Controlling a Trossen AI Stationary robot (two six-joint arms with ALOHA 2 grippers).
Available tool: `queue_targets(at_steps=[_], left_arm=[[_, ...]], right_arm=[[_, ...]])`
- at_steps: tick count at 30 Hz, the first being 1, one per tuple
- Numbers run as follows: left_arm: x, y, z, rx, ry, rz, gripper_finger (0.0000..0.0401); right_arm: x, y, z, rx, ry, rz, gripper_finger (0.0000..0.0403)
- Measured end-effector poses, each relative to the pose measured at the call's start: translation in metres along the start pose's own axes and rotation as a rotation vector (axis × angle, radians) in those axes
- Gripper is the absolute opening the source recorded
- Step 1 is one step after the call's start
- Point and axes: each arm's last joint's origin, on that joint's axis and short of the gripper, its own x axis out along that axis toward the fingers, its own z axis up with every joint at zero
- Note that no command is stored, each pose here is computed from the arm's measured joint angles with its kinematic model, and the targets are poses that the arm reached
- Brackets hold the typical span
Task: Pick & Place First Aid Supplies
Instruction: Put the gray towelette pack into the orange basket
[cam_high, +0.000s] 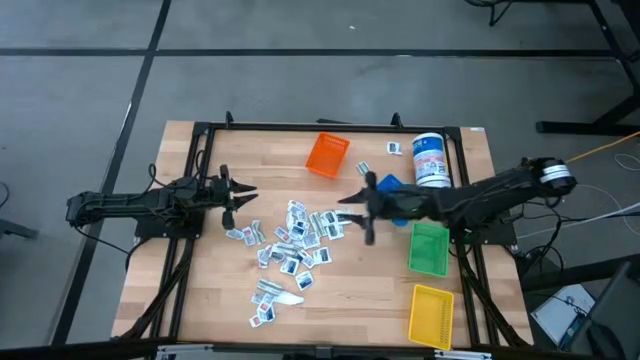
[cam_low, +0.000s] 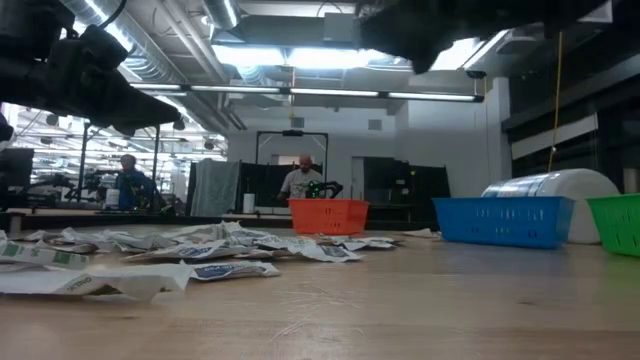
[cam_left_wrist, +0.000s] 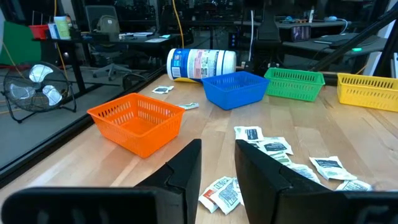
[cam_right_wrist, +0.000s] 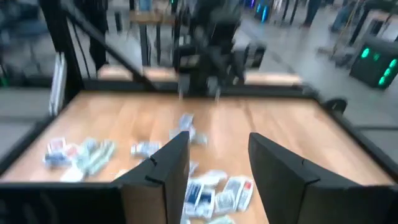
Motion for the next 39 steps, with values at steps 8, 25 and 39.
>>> queue_targets(at_steps=[8, 25, 39], left_arm=[[0.0, 0.0, 0.0, 0.0, 0.0, 0.0, 0.009], [0.0, 0.0, 0.0, -0.001, -0.003, 0.001, 0.0095], [0.0, 0.0, 0.0, -0.001, -0.005, 0.004, 0.009]], right_arm=[[0.037, 0.017, 0.003, -0.069, 0.141, 0.087, 0.0165], [0.068, 0.027, -0.029, -0.084, 0.233, 0.165, 0.0165], [0.07, 0.026, -0.04, -0.12, 0.455, 0.069, 0.0165]])
